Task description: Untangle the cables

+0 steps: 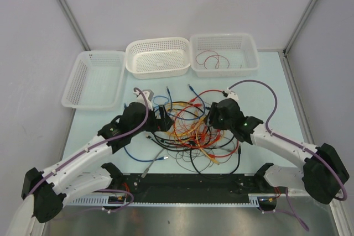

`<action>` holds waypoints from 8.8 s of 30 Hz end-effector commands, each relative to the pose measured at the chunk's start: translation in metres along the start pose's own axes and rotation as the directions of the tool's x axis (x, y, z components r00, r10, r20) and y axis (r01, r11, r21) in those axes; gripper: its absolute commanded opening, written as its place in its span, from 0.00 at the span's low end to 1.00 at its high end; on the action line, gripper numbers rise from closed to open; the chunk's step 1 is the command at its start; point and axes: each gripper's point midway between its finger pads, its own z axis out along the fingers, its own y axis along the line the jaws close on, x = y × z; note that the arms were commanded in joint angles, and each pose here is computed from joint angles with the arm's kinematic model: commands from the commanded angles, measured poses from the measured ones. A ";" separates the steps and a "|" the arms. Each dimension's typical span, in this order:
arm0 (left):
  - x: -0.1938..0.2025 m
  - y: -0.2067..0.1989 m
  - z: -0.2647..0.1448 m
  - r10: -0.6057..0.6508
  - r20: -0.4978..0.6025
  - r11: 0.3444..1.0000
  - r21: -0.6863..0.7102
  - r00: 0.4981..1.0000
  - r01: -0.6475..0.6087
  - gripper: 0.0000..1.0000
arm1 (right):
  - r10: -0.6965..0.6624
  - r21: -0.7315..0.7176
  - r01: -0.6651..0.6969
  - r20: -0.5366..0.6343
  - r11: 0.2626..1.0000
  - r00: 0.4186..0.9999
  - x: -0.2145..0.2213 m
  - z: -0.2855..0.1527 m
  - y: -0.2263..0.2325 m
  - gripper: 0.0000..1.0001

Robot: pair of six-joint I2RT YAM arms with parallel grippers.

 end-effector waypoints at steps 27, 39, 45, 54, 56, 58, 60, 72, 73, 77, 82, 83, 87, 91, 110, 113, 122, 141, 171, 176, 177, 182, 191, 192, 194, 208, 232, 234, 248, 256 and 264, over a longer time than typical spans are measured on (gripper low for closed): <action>-0.076 -0.039 -0.025 0.044 0.213 0.995 0.080 0.976 -0.062 0.99 | 0.052 -0.524 0.353 0.609 0.775 0.791 -0.239 -0.352 0.188 0.00; -0.078 -0.049 -0.026 0.029 0.224 0.989 0.133 0.974 -0.059 1.00 | 0.091 -0.463 0.353 0.699 0.813 0.709 -0.279 -0.377 0.193 0.00; -0.081 -0.051 -0.028 0.038 0.232 0.988 0.136 0.972 -0.071 1.00 | 0.213 -0.507 0.414 0.789 0.756 0.576 -0.327 -0.461 0.215 0.00; -0.091 -0.074 -0.041 0.030 0.274 0.963 0.249 0.961 -0.101 0.99 | 0.210 -0.503 0.372 0.771 0.780 0.601 -0.324 -0.436 0.214 0.00; -0.096 -0.083 -0.047 0.026 0.296 0.951 0.287 0.955 -0.115 1.00 | 0.185 -0.479 0.351 0.763 0.804 0.619 -0.320 -0.416 0.211 0.00; -0.105 -0.103 -0.057 0.022 0.328 0.916 0.373 0.944 -0.151 1.00 | 0.182 -0.475 0.344 0.762 0.810 0.622 -0.317 -0.412 0.207 0.00; -0.119 -0.125 -0.072 0.003 0.389 0.863 0.465 0.921 -0.199 1.00 | 0.177 -0.479 0.340 0.751 0.809 0.636 -0.314 -0.405 0.209 0.00; -0.110 -0.221 -0.075 0.076 0.587 0.631 0.597 0.806 -0.495 1.00 | 0.170 -0.524 0.335 0.699 0.784 0.695 -0.301 -0.387 0.219 0.00; -0.108 -0.223 -0.070 0.080 0.582 0.633 0.597 0.809 -0.492 1.00 | 0.172 -0.530 0.334 0.694 0.780 0.699 -0.300 -0.387 0.221 0.00; -0.110 -0.215 -0.046 0.056 0.604 0.683 0.558 0.795 -0.471 1.00 | 0.183 -0.565 0.330 0.668 0.756 0.722 -0.296 -0.388 0.226 0.00; -0.106 -0.220 -0.024 0.063 0.588 0.691 0.557 0.807 -0.460 1.00 | 0.190 -0.601 0.331 0.640 0.727 0.745 -0.289 -0.391 0.231 0.00; -0.107 -0.223 -0.023 0.048 0.585 0.685 0.571 0.810 -0.452 1.00 | 0.187 -0.607 0.333 0.634 0.722 0.751 -0.287 -0.391 0.233 0.00; -0.105 -0.239 -0.015 0.020 0.565 0.650 0.620 0.825 -0.440 1.00 | 0.190 -0.620 0.328 0.621 0.713 0.761 -0.284 -0.390 0.233 0.00; -0.098 -0.254 -0.005 0.014 0.548 0.623 0.650 0.837 -0.436 0.99 | 0.188 -0.623 0.325 0.614 0.711 0.766 -0.281 -0.388 0.232 0.00; -0.092 -0.235 0.026 0.142 0.461 0.748 0.529 0.876 -0.400 0.00 | 0.187 -0.575 0.306 0.643 0.759 0.743 -0.273 -0.393 0.201 0.00; -0.088 -0.210 0.013 0.236 0.406 0.792 0.447 0.883 -0.417 0.00 | 0.181 -0.517 0.278 0.670 0.810 0.720 -0.272 -0.386 0.179 0.00; -0.117 -0.141 -0.070 0.258 0.411 0.893 0.243 0.874 -0.378 0.00 | 0.103 -0.393 0.223 0.658 0.892 0.746 -0.238 -0.331 0.133 0.36; -0.251 -0.198 -0.129 0.268 0.460 0.918 0.144 0.846 -0.369 0.00 | -0.154 -0.378 0.288 0.346 0.880 0.925 -0.139 -0.213 0.130 1.00; -0.259 -0.258 -0.122 0.172 0.388 0.861 0.387 0.906 -0.329 0.00 | -0.196 -0.492 0.402 0.417 0.773 0.887 -0.125 -0.153 0.191 1.00; -0.256 -0.264 -0.124 0.157 0.383 0.845 0.426 0.910 -0.325 0.00 | -0.194 -0.458 0.384 0.408 0.802 0.892 -0.126 -0.125 0.195 1.00; -0.256 -0.265 -0.126 0.157 0.385 0.842 0.429 0.910 -0.326 0.00 | -0.191 -0.454 0.381 0.410 0.805 0.892 -0.127 -0.121 0.196 0.95; -0.255 -0.255 -0.133 0.158 0.399 0.853 0.405 0.903 -0.328 0.00 | -0.159 -0.472 0.364 0.419 0.803 0.894 -0.128 -0.119 0.200 0.31; -0.251 -0.195 -0.121 0.127 0.460 0.949 0.201 0.879 -0.242 0.99 | -0.045 -0.474 0.290 0.464 0.832 0.885 -0.152 -0.158 0.185 0.00; -0.244 -0.182 -0.111 0.134 0.446 0.959 0.167 0.885 -0.229 0.99 | -0.029 -0.458 0.269 0.466 0.847 0.885 -0.161 -0.159 0.177 0.00; -0.245 -0.163 -0.119 0.108 0.475 0.976 0.118 0.873 -0.185 1.00 | 0.005 -0.465 0.255 0.488 0.848 0.873 -0.182 -0.176 0.177 0.00; -0.145 -0.058 -0.093 -0.012 0.411 1.000 -0.004 0.912 0.014 1.00 | 0.183 -0.375 0.130 0.690 0.918 0.700 -0.367 -0.217 0.147 0.00; -0.018 -0.016 -0.008 -0.072 0.051 0.993 -0.086 0.996 0.076 0.99 | 0.249 -0.270 -0.072 0.704 0.960 0.666 -0.514 0.002 0.055 0.00; -0.017 -0.018 -0.004 -0.074 0.041 0.994 -0.083 0.996 0.078 0.99 | 0.231 -0.234 -0.093 0.676 0.968 0.700 -0.503 0.030 0.041 0.05; -0.027 -0.033 0.002 -0.061 0.027 0.997 -0.053 0.998 0.062 0.99 | 0.103 0.082 -0.170 0.522 0.982 0.846 -0.386 0.035 0.008 1.00; -0.033 -0.032 -0.004 -0.064 0.059 0.996 -0.051 0.996 0.067 1.00 | -0.032 0.077 -0.003 0.450 0.997 0.892 -0.254 -0.011 0.048 1.00; -0.036 -0.015 -0.013 -0.109 0.122 0.987 -0.106 0.987 0.122 1.00 | -0.019 0.177 0.010 0.047 0.984 0.999 -0.099 0.018 -0.018 1.00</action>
